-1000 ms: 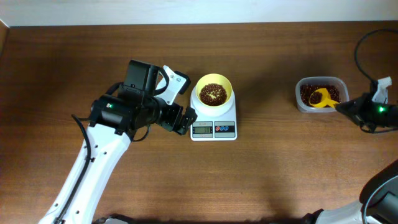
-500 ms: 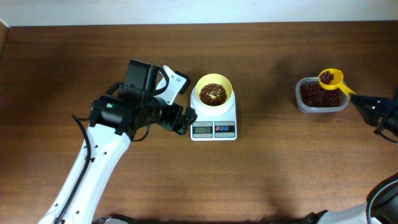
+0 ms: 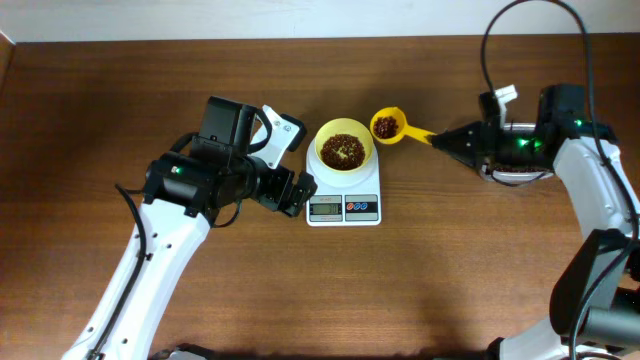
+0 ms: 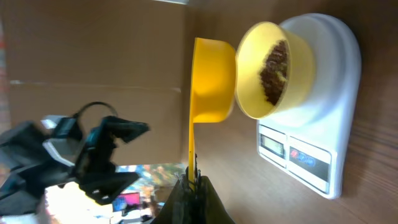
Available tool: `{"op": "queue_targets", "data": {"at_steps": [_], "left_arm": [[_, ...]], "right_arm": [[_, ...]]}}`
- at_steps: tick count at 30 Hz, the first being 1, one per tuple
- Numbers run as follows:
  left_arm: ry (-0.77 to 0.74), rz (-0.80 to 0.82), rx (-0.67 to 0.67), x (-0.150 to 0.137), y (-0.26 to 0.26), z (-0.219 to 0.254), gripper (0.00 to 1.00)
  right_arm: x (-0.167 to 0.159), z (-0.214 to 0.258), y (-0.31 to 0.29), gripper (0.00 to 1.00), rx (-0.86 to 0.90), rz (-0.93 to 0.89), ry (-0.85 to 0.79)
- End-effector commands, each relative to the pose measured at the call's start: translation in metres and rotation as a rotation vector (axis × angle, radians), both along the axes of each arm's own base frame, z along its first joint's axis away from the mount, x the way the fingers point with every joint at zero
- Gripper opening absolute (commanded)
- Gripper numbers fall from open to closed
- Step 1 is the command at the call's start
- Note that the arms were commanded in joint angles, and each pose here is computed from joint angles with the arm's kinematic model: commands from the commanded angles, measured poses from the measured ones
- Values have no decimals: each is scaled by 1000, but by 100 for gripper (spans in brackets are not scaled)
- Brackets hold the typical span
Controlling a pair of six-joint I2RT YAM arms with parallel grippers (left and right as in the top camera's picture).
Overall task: Scoop item into bowl and weigh 50g on scale
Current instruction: 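Carry the filled scoop over the yellow bowl with the right gripper, then tip the scoop and pour beans slowly into the yellow bowl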
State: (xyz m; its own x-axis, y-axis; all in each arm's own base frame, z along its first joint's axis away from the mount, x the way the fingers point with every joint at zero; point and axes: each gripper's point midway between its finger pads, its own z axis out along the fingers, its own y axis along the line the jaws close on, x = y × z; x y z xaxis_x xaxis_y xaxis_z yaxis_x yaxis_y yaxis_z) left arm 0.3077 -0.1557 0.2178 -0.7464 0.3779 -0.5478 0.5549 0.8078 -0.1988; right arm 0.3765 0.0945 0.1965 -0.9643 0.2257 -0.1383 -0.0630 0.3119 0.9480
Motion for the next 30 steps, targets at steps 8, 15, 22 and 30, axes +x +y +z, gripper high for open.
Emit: {"op": "queue_targets", "data": {"at_steps": [8,15,22,30], "left_arm": [[8,-22,6,-1,-1,-6,99],[8,-22,6,-1,-1,-6,99],[8,-22,6,-1,-1,-6,99],[8,-22,6,-1,-1,-6,99]], "right_arm": [[29,2,69,4,-503,143,-286],[28,-18,82,4,-737,253,-444],[32,-5,90,4,-853,257,-534],[33,1,99,4,-844,261,-567]]}}
